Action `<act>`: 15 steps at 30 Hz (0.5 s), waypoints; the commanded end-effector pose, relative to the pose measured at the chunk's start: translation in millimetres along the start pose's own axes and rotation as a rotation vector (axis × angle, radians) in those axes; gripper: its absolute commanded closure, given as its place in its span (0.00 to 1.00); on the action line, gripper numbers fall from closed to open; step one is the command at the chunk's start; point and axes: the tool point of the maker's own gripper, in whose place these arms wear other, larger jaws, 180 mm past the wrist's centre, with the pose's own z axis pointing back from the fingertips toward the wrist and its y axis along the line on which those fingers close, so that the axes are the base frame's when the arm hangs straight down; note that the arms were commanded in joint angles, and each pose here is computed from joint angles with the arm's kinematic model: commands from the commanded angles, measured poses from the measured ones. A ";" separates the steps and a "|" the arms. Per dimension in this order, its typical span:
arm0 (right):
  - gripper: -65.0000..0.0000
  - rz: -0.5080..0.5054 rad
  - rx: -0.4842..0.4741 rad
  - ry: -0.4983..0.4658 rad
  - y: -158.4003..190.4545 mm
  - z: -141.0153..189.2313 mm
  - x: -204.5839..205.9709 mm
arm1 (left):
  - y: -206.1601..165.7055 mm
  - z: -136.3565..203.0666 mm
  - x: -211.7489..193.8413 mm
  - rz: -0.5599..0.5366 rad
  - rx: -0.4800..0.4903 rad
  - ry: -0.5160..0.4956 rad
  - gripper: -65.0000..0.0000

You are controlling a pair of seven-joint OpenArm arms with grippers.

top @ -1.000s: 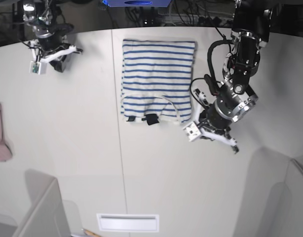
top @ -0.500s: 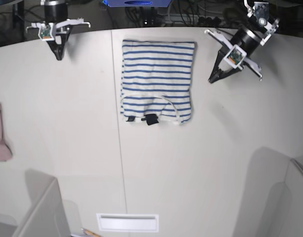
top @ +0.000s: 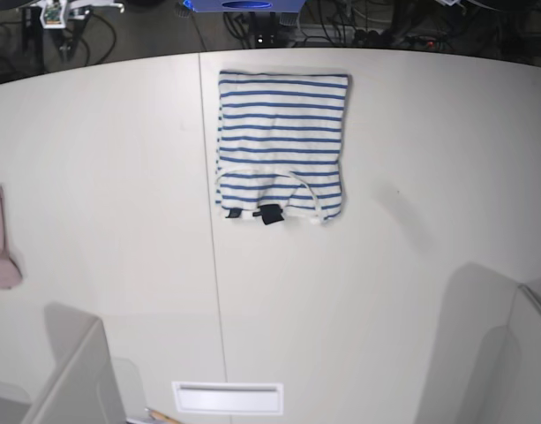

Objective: Fold the T-shirt properly

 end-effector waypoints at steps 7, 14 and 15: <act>1.00 0.003 0.208 0.271 34.9 62.8 -86.4 | 13.5 78.7 -45.7 0.141 0.180 0.033 1.00; 1.00 -0.030 0.352 0.552 82.0 99.8 -188.6 | 43.2 110.2 -111.6 0.271 0.420 0.107 1.00; 1.00 -0.029 0.364 0.574 86.5 99.1 -197.7 | 46.4 110.3 -121.1 0.287 0.440 0.134 1.00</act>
